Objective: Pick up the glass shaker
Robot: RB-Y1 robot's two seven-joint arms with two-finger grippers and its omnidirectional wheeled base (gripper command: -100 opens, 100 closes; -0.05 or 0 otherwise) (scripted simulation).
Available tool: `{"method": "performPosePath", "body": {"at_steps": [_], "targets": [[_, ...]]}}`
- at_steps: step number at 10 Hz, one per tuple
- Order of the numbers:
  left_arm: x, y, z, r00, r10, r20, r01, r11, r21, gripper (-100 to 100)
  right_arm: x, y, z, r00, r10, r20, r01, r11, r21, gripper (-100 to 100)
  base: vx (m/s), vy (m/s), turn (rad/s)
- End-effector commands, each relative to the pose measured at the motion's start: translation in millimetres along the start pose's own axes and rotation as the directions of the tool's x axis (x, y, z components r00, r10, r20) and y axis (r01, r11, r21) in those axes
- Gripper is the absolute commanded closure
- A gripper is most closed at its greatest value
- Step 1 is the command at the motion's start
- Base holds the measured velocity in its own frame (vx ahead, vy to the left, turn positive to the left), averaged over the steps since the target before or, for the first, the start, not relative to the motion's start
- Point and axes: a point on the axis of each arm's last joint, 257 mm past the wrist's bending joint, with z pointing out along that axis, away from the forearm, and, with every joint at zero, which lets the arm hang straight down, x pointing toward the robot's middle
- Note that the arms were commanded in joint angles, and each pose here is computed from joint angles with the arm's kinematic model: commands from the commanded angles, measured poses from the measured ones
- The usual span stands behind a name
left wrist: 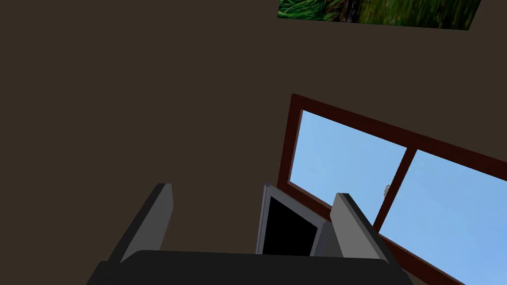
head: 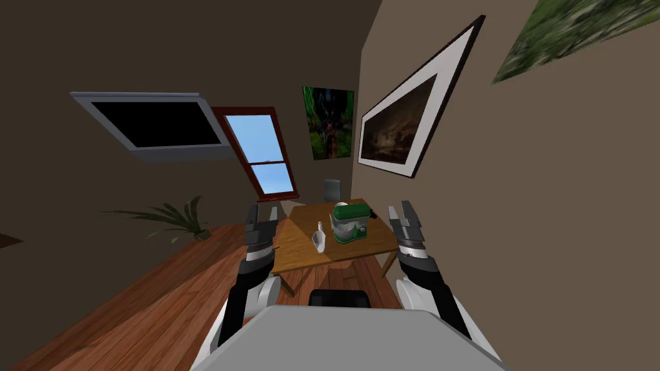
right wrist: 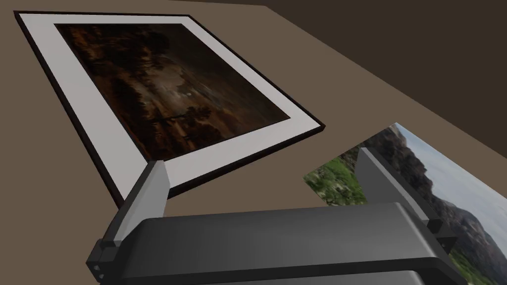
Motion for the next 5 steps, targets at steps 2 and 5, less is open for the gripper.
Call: {"method": "performPosePath", "body": {"at_steps": [2, 5], "targets": [[-10.7, 19.4, -3.9, 1.000, 0.016, -0.027, -0.018, 0.998, -0.060, -100, 0.0, 0.0, 0.0, 1.000, 0.000, 0.000, 0.000, 1.000, 0.000, 0, -0.027, 0.025, -0.149], [-38.1, 51.4, -12.4, 1.000, 0.027, -0.015, -0.029, 0.987, -0.160, -100, 0.0, 0.0, 0.0, 1.000, 0.000, 0.000, 0.000, 1.000, 0.000, 0, -0.047, 0.052, -0.179]]}}
